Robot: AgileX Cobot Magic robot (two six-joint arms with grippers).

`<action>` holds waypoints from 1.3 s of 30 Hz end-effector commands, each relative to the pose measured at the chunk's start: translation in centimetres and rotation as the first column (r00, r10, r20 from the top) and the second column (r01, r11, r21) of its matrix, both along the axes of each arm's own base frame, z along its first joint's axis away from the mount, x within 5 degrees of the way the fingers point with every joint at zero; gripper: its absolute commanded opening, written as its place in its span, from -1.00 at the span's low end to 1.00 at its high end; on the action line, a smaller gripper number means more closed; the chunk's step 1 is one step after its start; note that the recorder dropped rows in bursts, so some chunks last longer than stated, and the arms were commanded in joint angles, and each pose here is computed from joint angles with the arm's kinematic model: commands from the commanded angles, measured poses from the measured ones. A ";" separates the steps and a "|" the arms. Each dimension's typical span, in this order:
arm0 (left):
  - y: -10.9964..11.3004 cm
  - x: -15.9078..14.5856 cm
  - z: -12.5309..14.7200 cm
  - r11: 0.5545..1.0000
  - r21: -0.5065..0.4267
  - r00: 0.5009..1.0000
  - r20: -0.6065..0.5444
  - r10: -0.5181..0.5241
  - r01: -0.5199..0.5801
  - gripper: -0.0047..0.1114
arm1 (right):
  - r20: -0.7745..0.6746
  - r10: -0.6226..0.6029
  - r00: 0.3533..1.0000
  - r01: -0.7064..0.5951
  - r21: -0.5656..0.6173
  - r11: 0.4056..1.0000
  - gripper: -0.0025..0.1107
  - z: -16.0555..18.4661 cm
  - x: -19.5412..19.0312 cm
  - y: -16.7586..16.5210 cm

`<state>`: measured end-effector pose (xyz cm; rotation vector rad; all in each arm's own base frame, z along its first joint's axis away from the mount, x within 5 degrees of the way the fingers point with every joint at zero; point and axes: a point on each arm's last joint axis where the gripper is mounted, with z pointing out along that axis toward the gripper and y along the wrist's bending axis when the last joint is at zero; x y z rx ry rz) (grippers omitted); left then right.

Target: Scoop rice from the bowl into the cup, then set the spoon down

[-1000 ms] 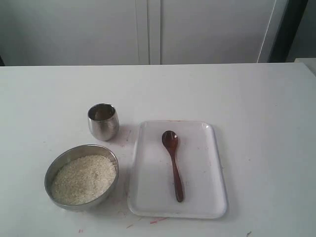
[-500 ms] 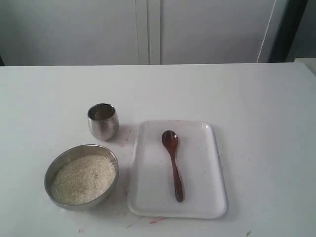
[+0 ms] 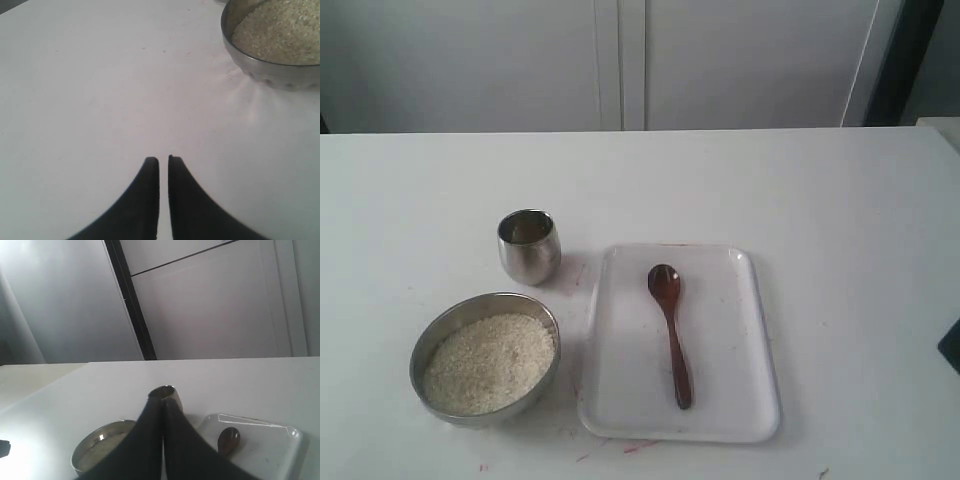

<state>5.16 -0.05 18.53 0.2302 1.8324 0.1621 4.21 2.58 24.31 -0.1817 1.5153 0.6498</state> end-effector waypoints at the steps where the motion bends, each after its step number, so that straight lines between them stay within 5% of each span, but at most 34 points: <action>1: 0.0 -0.1 -0.7 1.000 -0.005 0.998 -0.059 -0.002 0.002 -0.67 | 0.016 -0.022 1.000 0.022 0.002 1.000 -0.96 -1.3 0.4 0.0; 18: 0.0 -0.1 -0.7 1.000 -0.005 0.998 -0.059 -0.002 0.002 -0.67 | 0.056 -0.022 0.998 0.035 -0.237 0.971 -0.96 -3.7 0.7 0.2; 39: 0.0 -0.1 -0.7 1.000 -0.005 0.998 -0.059 -0.002 0.002 -0.67 | -0.022 0.002 1.000 -0.009 -0.304 0.953 -0.96 -4.7 0.6 0.4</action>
